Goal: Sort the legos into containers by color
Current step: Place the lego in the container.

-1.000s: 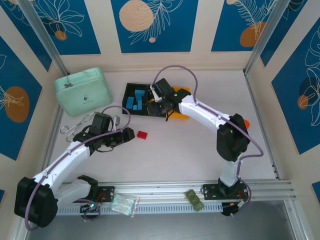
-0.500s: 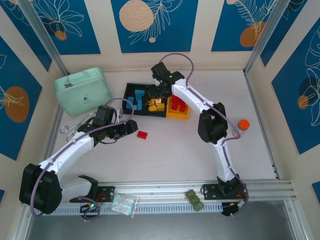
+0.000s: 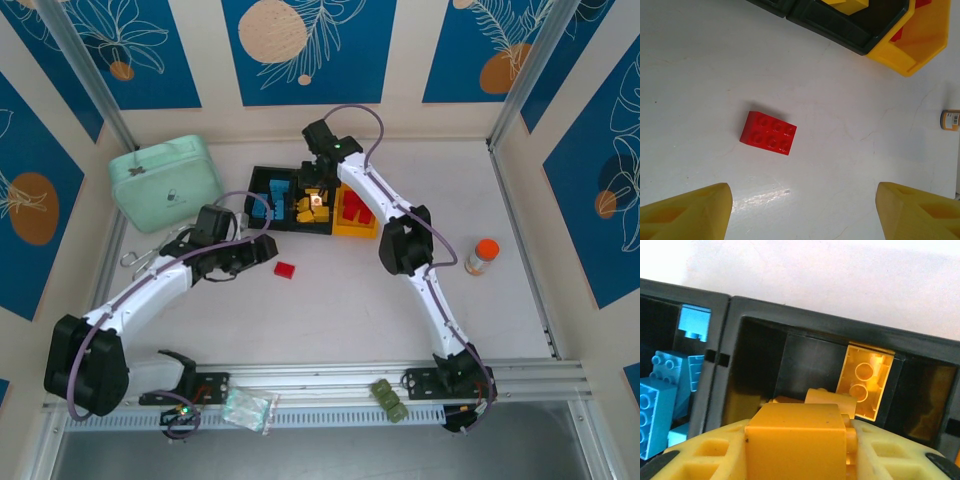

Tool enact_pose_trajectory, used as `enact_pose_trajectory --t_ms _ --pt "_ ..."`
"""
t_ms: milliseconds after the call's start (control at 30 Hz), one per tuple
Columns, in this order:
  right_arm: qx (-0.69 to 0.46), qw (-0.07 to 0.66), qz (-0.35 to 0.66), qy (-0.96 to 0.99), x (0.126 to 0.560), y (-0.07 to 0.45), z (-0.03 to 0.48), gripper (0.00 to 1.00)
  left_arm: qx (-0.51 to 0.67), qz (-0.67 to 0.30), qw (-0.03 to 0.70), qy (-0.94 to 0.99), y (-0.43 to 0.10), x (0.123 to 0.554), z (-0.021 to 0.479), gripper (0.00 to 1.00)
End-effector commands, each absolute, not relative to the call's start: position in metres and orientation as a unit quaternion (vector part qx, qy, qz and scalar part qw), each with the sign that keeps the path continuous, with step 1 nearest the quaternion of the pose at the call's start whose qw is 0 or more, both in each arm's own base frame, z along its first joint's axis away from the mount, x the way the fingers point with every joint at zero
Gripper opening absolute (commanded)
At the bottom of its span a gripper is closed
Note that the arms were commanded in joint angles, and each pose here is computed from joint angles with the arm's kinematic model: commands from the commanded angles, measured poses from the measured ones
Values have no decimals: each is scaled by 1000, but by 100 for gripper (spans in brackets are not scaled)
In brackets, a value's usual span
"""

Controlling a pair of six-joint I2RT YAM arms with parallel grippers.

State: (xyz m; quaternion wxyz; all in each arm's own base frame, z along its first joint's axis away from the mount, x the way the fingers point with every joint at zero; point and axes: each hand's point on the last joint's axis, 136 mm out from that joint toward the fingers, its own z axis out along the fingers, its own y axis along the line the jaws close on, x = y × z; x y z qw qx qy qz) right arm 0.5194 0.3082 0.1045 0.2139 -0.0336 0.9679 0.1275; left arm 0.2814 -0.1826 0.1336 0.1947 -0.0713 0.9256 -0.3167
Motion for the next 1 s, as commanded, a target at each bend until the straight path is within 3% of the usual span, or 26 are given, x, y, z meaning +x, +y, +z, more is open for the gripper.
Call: enact_pose_trajectory --t_ms 0,133,333,700,967 --pt "-17 218 137 966 525 309 109 39 -65 -320 200 924 -186 283 134 75" --pt "-11 220 143 965 530 310 106 41 -67 -319 197 925 -185 281 130 75" --pt "-10 227 146 963 532 313 111 56 -68 -319 194 925 -185 279 128 75" --pt "-28 251 141 957 515 312 151 55 -59 -311 189 930 -185 280 122 74" --pt "-44 277 177 944 470 304 195 55 -17 -273 171 947 -185 278 111 72"
